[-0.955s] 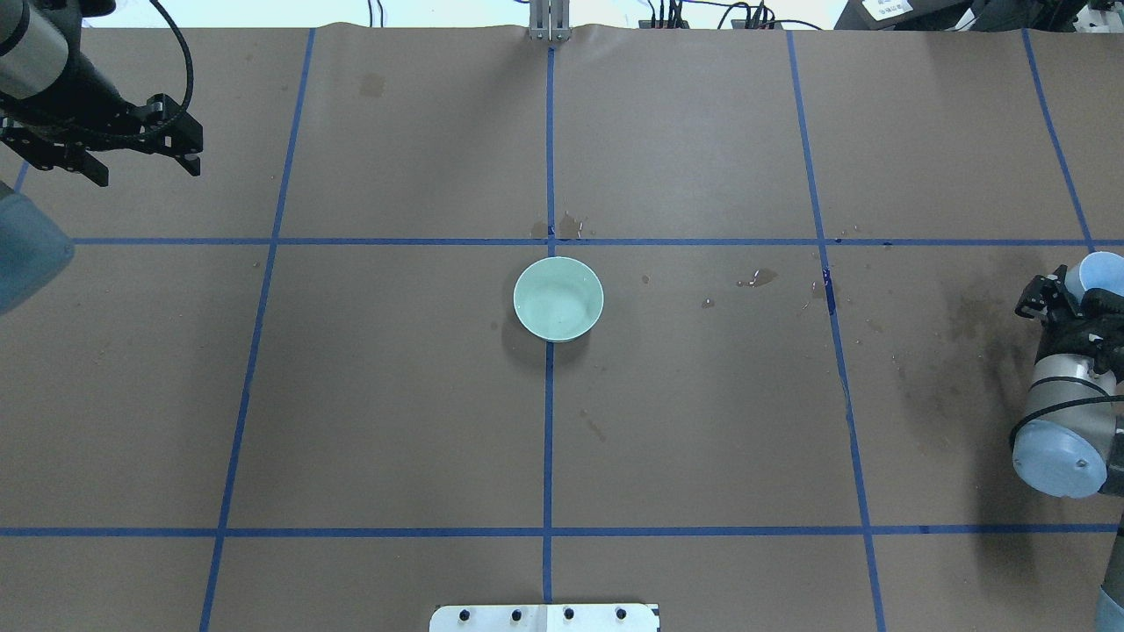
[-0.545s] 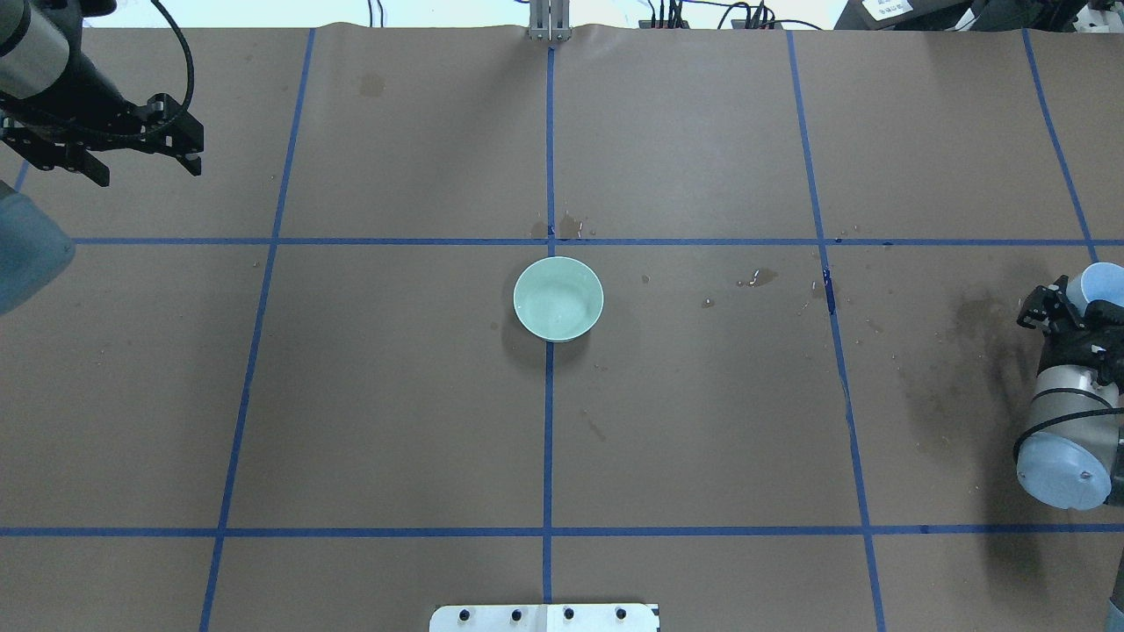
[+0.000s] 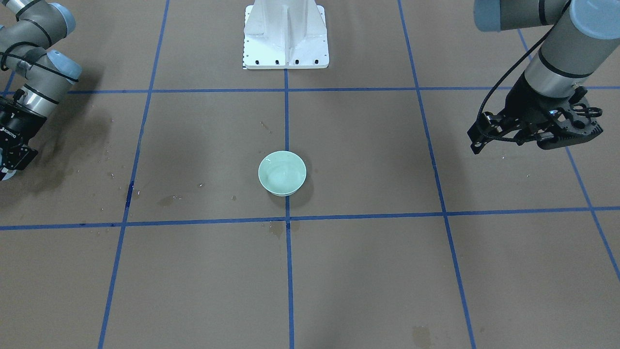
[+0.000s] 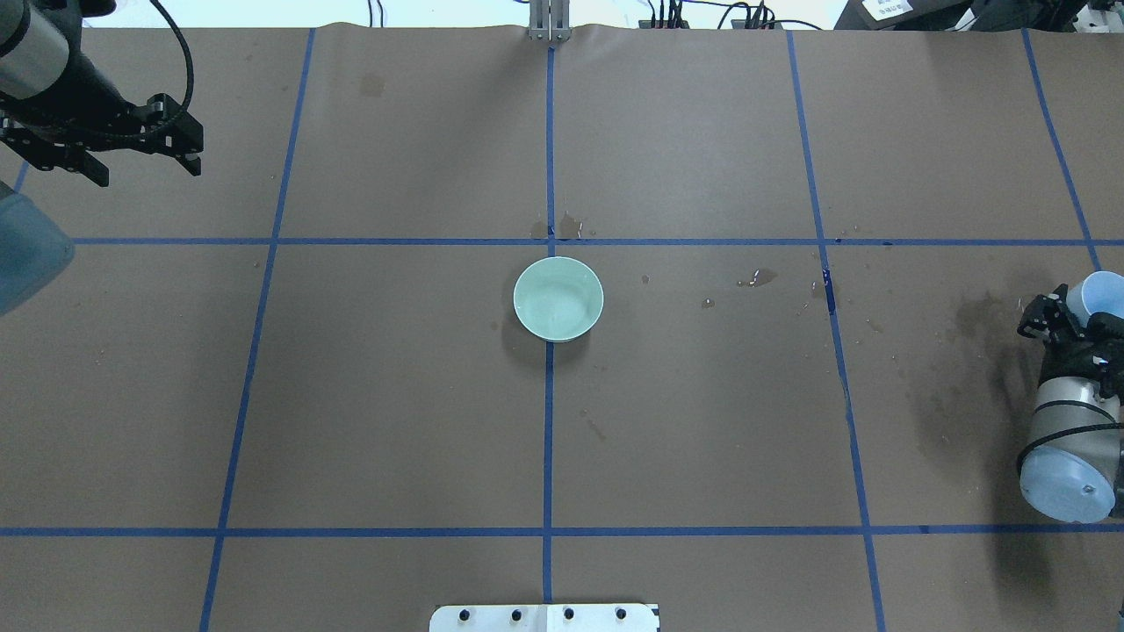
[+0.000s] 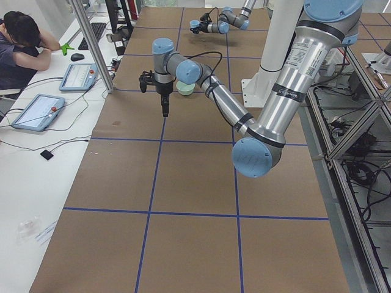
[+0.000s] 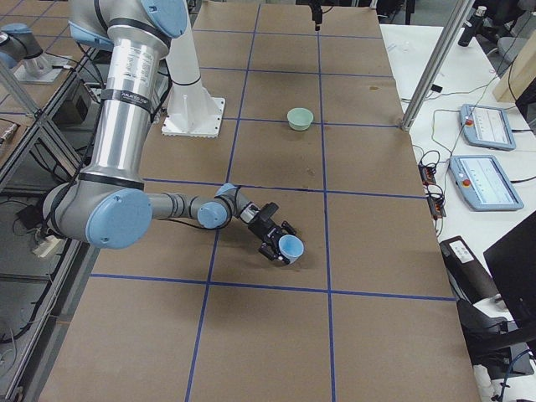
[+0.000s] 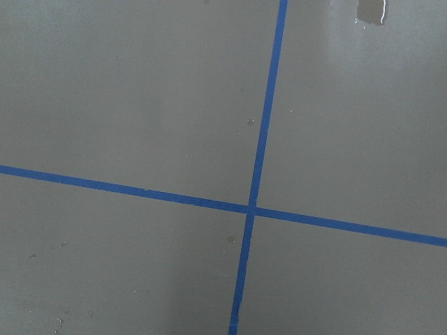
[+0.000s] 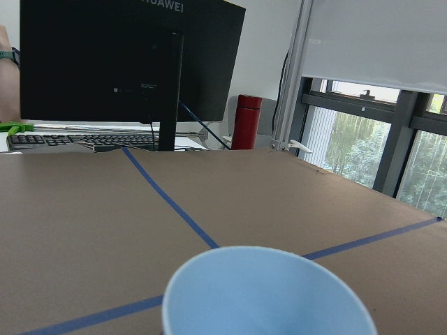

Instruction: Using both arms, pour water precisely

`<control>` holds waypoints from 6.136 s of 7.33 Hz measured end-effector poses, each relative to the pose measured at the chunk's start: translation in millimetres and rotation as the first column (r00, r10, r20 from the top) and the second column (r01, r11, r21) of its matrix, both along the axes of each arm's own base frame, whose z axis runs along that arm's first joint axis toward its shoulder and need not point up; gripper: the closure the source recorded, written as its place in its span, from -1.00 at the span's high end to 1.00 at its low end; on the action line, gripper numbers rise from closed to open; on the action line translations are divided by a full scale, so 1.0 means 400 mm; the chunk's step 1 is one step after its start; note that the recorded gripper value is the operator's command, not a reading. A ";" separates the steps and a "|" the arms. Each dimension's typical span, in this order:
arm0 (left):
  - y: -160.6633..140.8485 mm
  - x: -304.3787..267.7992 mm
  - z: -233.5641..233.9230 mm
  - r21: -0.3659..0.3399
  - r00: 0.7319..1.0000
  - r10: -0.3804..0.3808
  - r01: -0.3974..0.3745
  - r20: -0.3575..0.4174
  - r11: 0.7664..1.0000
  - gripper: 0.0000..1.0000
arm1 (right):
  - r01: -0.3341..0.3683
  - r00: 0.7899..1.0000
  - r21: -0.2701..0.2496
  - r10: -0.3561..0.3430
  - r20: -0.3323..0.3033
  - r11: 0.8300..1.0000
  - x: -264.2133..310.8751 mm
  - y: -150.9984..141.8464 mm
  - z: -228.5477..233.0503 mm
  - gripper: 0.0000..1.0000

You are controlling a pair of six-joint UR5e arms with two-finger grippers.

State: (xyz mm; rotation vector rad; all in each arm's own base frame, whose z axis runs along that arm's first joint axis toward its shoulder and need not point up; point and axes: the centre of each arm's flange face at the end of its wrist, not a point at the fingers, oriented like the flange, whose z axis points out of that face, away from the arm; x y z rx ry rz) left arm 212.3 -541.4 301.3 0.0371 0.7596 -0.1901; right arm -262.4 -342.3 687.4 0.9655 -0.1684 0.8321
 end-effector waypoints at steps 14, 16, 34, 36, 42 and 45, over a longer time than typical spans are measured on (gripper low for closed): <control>-0.004 0.003 0.006 -0.006 1.000 0.001 -0.001 0.002 1.000 1.00 | 0.035 0.999 0.008 -0.035 -0.035 0.999 0.035 0.055 0.027 0.98; -0.003 0.002 0.007 -0.006 1.000 0.001 -0.001 0.002 1.000 1.00 | 0.041 0.999 0.012 -0.041 -0.020 0.999 0.047 0.065 -0.001 0.98; 0.198 0.522 -0.252 -0.015 0.958 -0.110 0.110 -0.265 0.994 1.00 | 0.751 0.660 -0.261 -0.700 0.272 0.606 0.535 -0.380 -0.418 0.98; 0.217 0.679 -0.263 -0.026 0.956 -0.124 0.121 -0.265 0.992 1.00 | 0.783 0.622 -0.250 -0.710 0.329 0.570 0.541 -0.407 -0.431 0.98; 0.219 0.917 -0.299 -0.046 0.978 -0.095 0.088 -0.185 0.995 0.82 | 0.821 0.570 -0.243 -0.708 0.417 0.517 0.514 -0.443 -0.457 0.98; 0.195 0.950 -0.279 -0.038 0.977 -0.092 0.086 -0.192 0.996 0.53 | 0.831 0.554 -0.266 -0.687 0.471 0.488 0.498 -0.470 -0.486 0.98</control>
